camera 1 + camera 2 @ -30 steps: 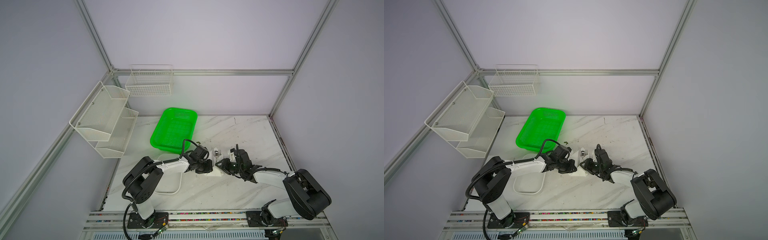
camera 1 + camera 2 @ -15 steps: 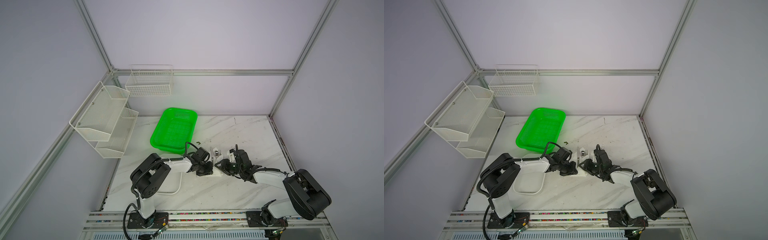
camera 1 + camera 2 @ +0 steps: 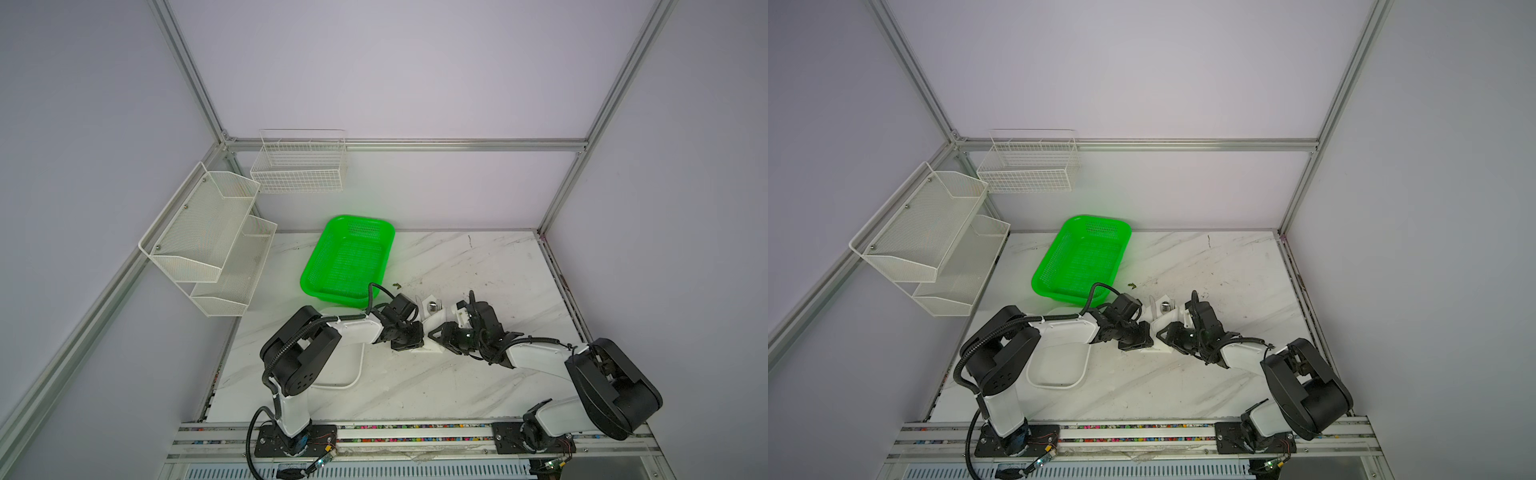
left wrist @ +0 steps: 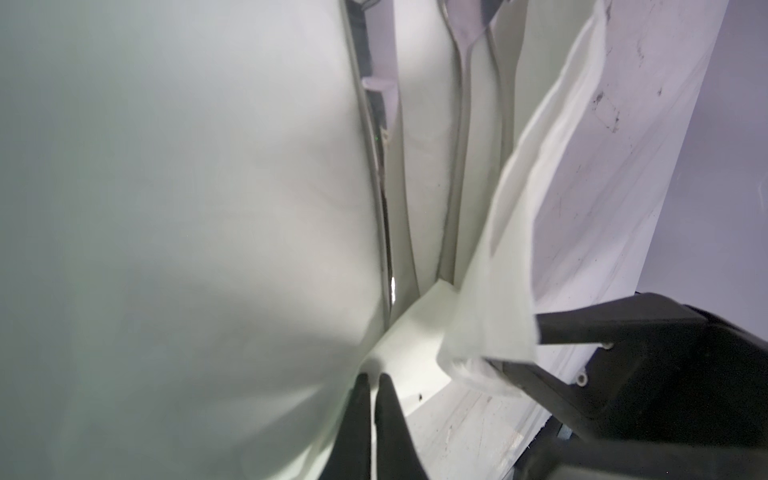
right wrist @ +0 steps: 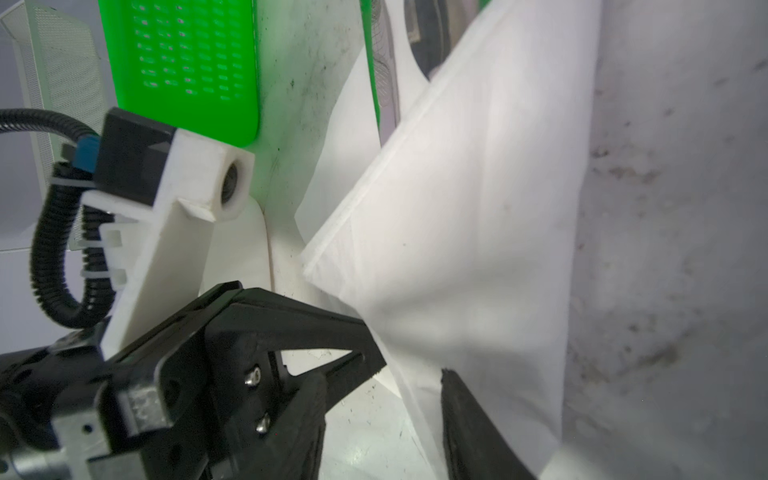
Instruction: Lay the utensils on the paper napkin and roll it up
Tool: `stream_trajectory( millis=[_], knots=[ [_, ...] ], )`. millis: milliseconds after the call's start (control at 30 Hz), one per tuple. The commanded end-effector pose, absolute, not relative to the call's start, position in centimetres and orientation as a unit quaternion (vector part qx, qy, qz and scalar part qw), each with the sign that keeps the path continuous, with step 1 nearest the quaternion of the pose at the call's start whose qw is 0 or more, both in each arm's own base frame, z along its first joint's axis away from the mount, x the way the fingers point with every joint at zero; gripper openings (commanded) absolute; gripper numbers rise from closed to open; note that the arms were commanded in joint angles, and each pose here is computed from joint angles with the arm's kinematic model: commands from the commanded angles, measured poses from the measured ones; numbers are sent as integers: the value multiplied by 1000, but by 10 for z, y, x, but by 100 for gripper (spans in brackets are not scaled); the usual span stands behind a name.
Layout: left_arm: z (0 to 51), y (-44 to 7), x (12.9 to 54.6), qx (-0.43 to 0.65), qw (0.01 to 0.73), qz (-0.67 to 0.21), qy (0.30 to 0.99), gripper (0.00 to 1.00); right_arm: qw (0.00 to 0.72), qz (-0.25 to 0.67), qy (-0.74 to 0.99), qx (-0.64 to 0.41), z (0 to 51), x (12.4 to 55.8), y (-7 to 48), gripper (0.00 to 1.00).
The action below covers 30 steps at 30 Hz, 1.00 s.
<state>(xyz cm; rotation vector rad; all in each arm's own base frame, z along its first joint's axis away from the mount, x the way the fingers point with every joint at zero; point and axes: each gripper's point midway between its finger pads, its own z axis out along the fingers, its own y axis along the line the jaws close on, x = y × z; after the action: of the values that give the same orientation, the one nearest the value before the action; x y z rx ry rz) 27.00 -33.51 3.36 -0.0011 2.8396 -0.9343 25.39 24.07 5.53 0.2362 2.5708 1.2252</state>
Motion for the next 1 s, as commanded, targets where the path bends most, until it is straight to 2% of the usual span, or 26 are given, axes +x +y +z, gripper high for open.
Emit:
stream_trajectory(
  millis=[0, 133, 267, 400, 967],
  knots=[
    [76, -336, 291, -11, 127, -335, 933, 11, 123, 417, 898, 73, 44, 243, 241, 48],
    [91, -335, 298, -17, 142, -360, 922, 20, 123, 416, 898, 73, 44, 243, 240, 47],
    [99, -337, 308, -23, 151, -383, 911, 35, 123, 414, 899, 73, 44, 243, 240, 47],
    [98, -335, 317, -29, 154, -380, 912, 41, 123, 413, 899, 74, 44, 242, 239, 47],
    [92, -357, 336, 5, 152, -389, 908, 43, 130, 404, 902, 74, 43, 243, 236, 45]
  ],
)
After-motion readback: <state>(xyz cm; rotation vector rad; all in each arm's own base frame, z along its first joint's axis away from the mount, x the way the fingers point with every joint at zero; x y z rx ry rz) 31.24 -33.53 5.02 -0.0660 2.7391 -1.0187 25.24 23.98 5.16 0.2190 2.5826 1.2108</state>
